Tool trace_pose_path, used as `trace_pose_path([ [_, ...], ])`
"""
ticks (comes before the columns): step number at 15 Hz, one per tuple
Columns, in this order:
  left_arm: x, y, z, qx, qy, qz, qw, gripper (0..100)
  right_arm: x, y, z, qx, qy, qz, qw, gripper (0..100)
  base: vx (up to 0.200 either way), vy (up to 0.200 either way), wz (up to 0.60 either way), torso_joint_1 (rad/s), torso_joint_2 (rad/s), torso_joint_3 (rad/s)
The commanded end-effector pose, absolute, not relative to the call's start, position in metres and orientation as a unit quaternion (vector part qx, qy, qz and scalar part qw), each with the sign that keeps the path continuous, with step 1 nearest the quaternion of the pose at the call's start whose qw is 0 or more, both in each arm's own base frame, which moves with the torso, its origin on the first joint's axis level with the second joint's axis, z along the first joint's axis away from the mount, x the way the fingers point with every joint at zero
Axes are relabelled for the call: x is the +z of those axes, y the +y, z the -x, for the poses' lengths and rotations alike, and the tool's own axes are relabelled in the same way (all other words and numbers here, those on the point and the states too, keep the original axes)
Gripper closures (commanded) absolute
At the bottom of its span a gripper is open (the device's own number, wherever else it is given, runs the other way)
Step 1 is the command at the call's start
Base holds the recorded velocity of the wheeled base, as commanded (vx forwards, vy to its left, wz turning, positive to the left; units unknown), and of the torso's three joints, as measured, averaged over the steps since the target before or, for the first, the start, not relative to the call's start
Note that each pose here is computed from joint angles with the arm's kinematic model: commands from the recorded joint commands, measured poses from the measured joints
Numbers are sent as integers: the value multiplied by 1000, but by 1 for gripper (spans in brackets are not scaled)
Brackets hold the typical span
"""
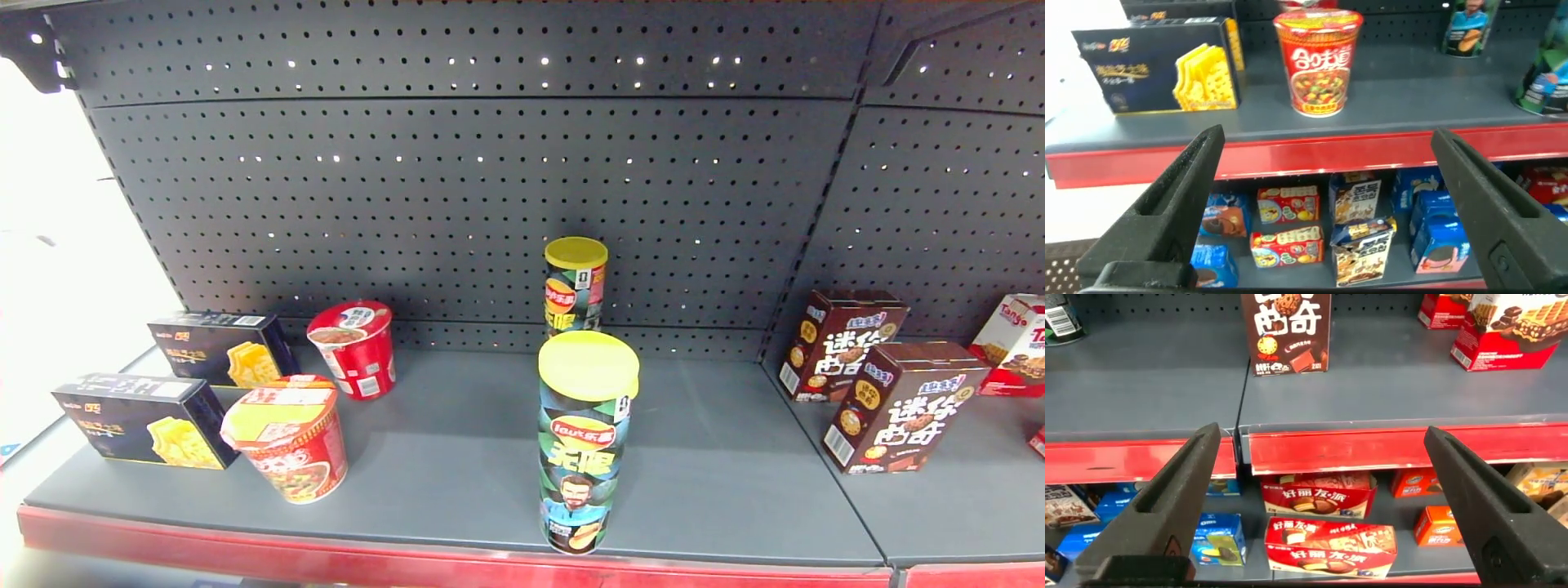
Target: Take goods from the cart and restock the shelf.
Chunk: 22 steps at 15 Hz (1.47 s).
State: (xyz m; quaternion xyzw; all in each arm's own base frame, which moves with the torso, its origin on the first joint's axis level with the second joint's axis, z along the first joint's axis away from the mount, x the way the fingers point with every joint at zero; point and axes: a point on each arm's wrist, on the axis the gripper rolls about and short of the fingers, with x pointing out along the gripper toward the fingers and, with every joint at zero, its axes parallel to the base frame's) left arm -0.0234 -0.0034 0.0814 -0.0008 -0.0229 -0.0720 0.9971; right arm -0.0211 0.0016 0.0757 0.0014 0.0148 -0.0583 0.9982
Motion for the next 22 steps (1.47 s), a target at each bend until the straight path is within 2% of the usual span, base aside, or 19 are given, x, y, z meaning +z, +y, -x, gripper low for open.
trace_pose_path([
  [1, 82, -3, 24, -72, -23, 17, 997, 0, 76, 2, 21, -58, 18, -1, 998, 0, 0, 0, 0, 0, 0, 0],
  [2, 82, -3, 23, -71, -24, 33, 997, 0, 76, 2, 21, -58, 18, -1, 998, 0, -200, 0, 0, 2, -2, -2],
  [4, 82, -3, 23, -71, -24, 33, 997, 0, 76, 2, 21, -57, 18, -1, 998, 0, -200, 0, 0, 15, 2, 2],
  [7, 81, -4, 23, -76, -23, 29, 996, 0, 76, 2, 21, -57, 18, -1, 998, 0, 0, 0, 0, 0, 0, 0],
  [10, 81, -3, 23, -72, -23, 32, 997, 0, 75, 0, 22, -5, 10, 3, 1000, 0, 0, 0, 0, 0, 0, 0],
  [18, 82, -3, 23, -69, -26, 30, 997, 0, 75, 0, 23, -12, 3, 0, 1000, 0, 0, 0, 0, 0, 0, 0],
  [20, 82, -3, 23, -71, -27, 29, 997, 0, 75, 0, 23, -12, 3, 1, 1000, 0, 0, 0, -600, 0, 0, 2],
  [22, 82, -3, 23, -73, -25, 30, 997, 0, 75, 0, 23, -13, 3, 1, 1000, 0, 0, 0, 0, 0, 0, 0],
])
